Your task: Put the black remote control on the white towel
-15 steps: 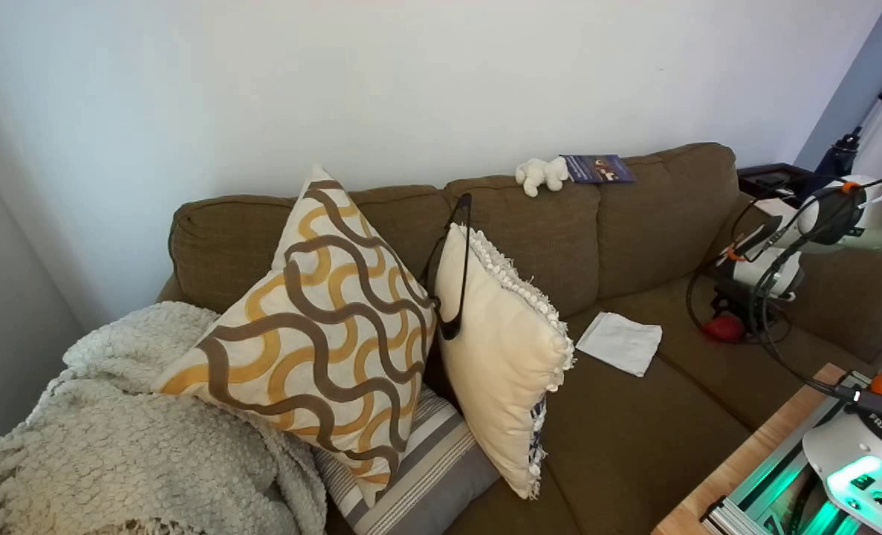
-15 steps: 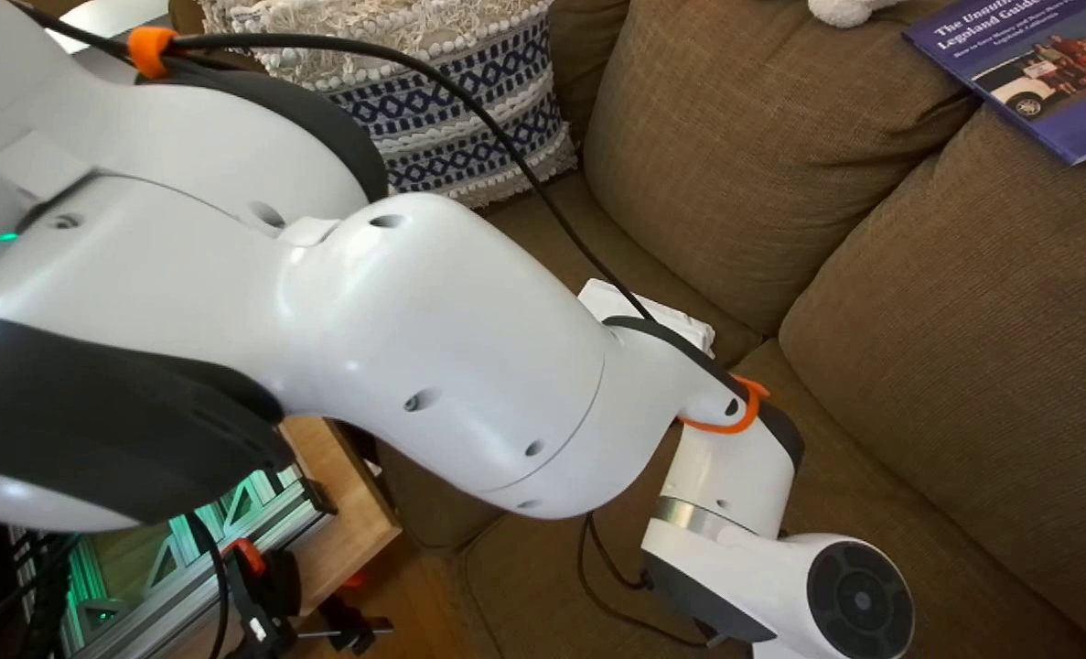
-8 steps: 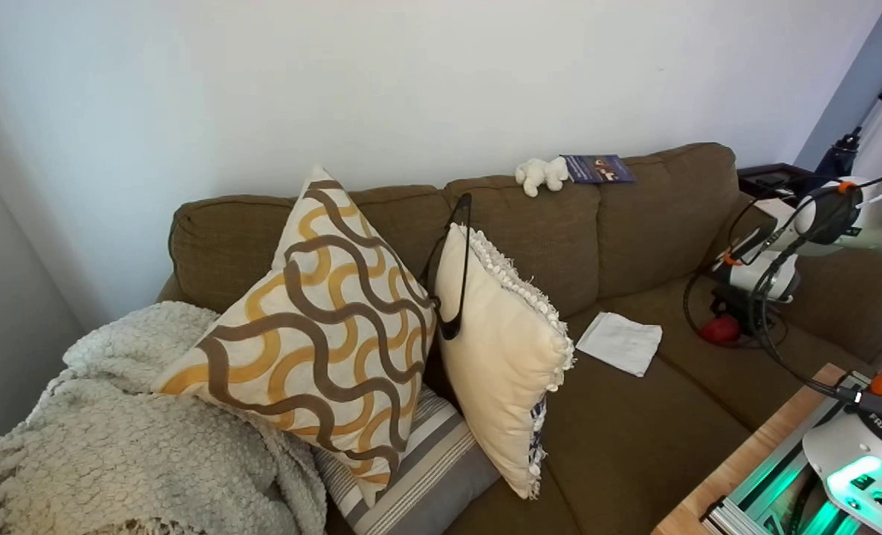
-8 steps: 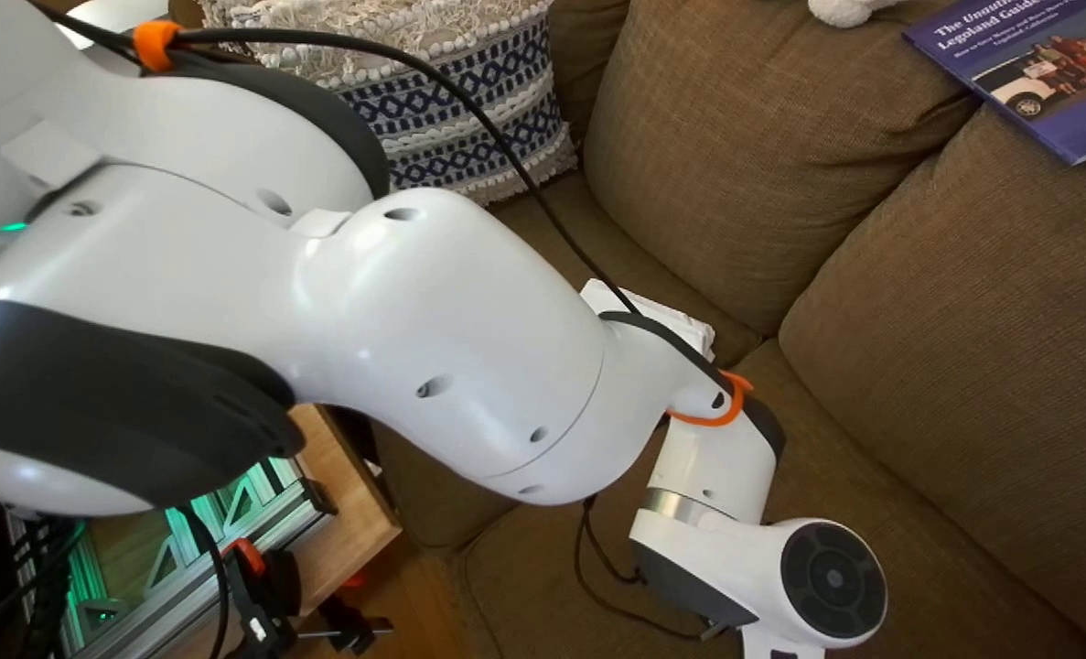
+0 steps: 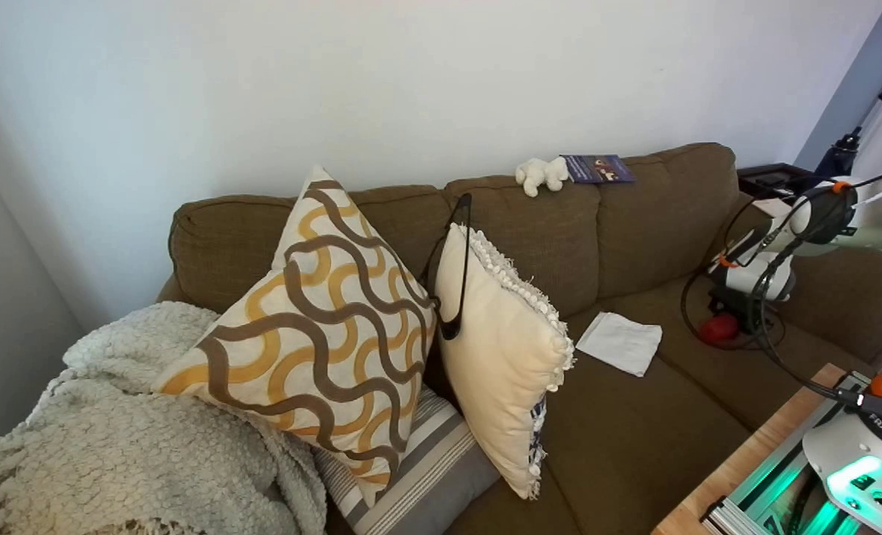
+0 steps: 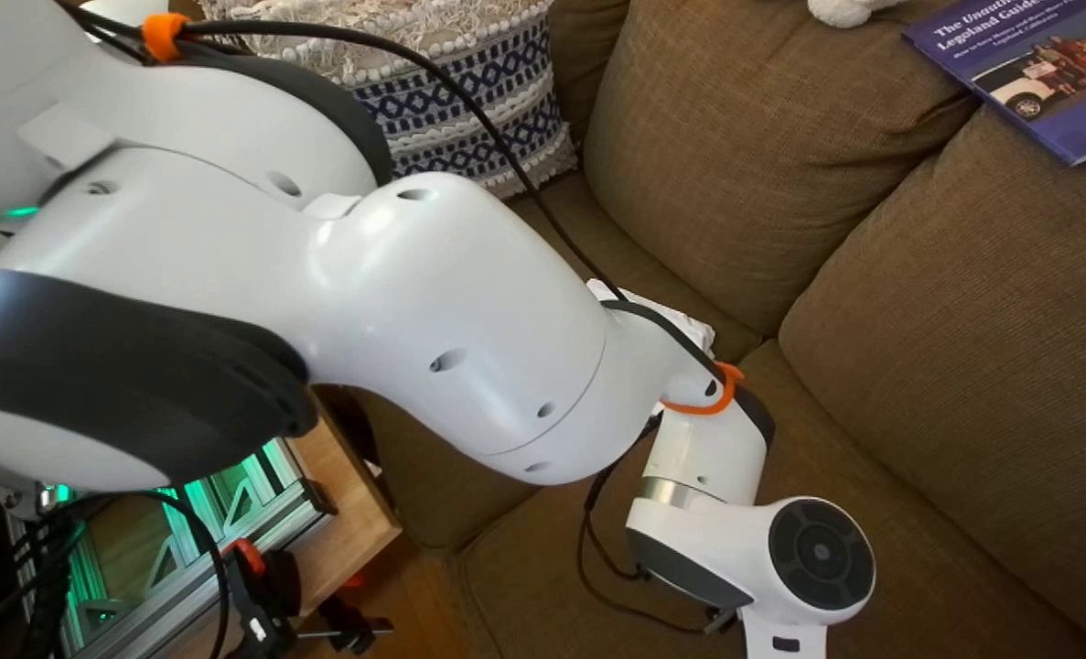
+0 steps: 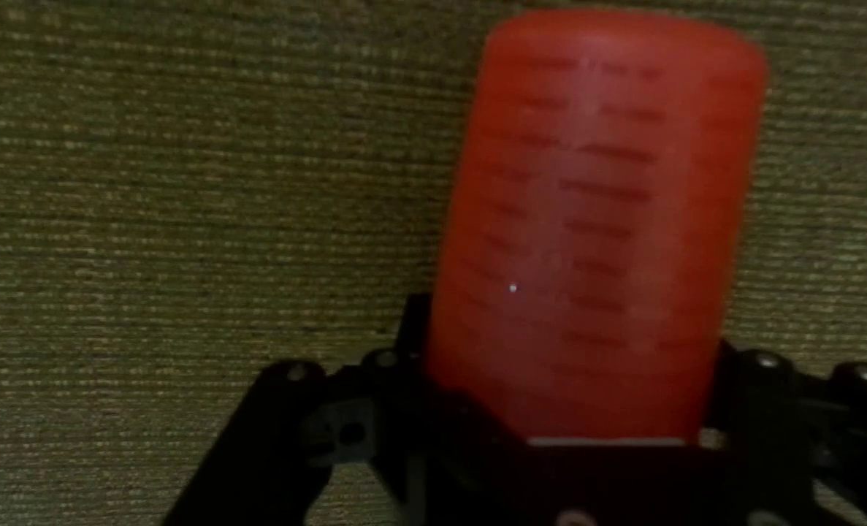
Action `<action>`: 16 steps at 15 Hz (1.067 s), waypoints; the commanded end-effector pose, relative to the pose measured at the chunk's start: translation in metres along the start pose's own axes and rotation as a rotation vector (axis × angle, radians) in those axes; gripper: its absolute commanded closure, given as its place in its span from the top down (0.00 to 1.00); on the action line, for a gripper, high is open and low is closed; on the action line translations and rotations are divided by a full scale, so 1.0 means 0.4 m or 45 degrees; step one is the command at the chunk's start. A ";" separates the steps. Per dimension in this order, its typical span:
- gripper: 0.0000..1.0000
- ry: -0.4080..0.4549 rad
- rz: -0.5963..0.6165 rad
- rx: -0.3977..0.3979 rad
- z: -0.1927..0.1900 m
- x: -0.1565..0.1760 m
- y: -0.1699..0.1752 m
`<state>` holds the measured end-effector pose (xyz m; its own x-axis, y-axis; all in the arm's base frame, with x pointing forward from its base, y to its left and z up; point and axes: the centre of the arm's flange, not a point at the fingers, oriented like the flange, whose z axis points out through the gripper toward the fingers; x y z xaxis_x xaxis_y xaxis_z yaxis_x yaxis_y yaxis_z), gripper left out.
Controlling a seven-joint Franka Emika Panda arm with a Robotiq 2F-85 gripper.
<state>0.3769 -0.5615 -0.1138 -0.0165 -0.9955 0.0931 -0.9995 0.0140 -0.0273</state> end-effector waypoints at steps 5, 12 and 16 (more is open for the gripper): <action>0.49 -0.080 -0.203 -0.007 0.016 -0.134 -0.048; 0.99 -0.117 -0.222 -0.046 0.001 -0.159 -0.060; 1.00 -0.047 -0.147 -0.008 0.019 -0.120 -0.065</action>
<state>0.4079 -0.5066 -0.1193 0.1466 -0.9888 0.0288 -0.9892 -0.1467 0.0009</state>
